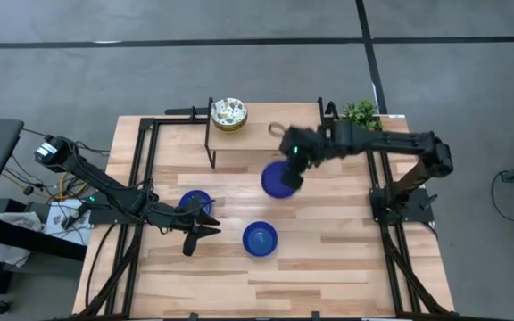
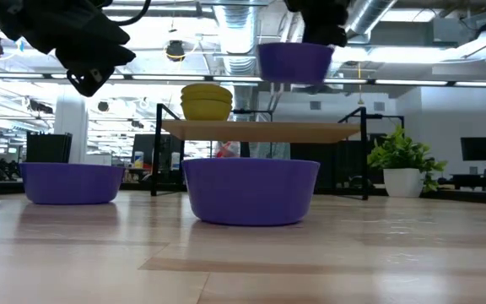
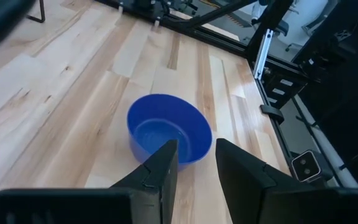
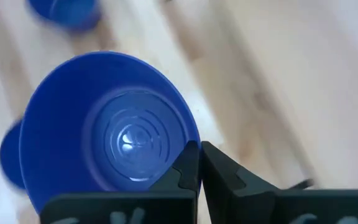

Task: Pick & Place Mini bowls
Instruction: Put the right blue bowl on the shelf

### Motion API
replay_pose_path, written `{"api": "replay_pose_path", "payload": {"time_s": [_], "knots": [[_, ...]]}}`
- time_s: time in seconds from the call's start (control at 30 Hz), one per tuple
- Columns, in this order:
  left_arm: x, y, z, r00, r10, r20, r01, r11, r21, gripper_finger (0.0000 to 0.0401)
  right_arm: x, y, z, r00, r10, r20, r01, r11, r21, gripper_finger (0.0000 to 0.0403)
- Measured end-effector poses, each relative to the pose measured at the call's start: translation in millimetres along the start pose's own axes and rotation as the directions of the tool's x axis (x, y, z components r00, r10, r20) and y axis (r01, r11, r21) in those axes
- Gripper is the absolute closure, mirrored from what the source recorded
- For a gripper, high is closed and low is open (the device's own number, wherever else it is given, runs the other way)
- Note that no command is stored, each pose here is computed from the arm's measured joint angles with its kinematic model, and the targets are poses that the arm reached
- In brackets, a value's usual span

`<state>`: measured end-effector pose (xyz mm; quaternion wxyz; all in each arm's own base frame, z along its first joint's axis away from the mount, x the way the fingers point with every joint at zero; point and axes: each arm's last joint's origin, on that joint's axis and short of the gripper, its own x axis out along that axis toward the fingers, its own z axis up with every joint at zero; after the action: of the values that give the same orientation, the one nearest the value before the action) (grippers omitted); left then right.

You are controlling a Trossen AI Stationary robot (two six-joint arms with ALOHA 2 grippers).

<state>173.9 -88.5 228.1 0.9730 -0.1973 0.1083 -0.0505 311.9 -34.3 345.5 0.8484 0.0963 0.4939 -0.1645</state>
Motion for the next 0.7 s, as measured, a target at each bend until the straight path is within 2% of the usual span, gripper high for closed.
{"api": "replay_pose_path", "payload": {"time_s": [0.17,0.33,0.5,0.7], "knots": [[0.0,0.4,0.5,1.000,0.018,0.012,-0.017,0.999,-0.049,0.0293,-8.4,-42.8,16.9,0.996,-0.063,0.058,0.052,0.984,0.171,0.0403],[0.0,1.5,1.2,0.998,0.055,0.033,-0.053,0.996,-0.070,0.0293,-8.1,-92.0,21.8,0.988,-0.136,0.068,0.101,0.922,0.374,0.0403],[-0.1,1.6,1.2,0.998,0.058,0.034,-0.055,0.996,-0.074,0.0293,-9.9,-134.1,18.5,0.982,-0.181,0.051,0.136,0.868,0.478,0.0403],[-0.1,1.6,1.3,0.998,0.058,0.035,-0.055,0.995,-0.079,0.0293,-10.3,-173.0,14.1,0.986,-0.157,0.062,0.091,0.802,0.591,0.0403]]}}
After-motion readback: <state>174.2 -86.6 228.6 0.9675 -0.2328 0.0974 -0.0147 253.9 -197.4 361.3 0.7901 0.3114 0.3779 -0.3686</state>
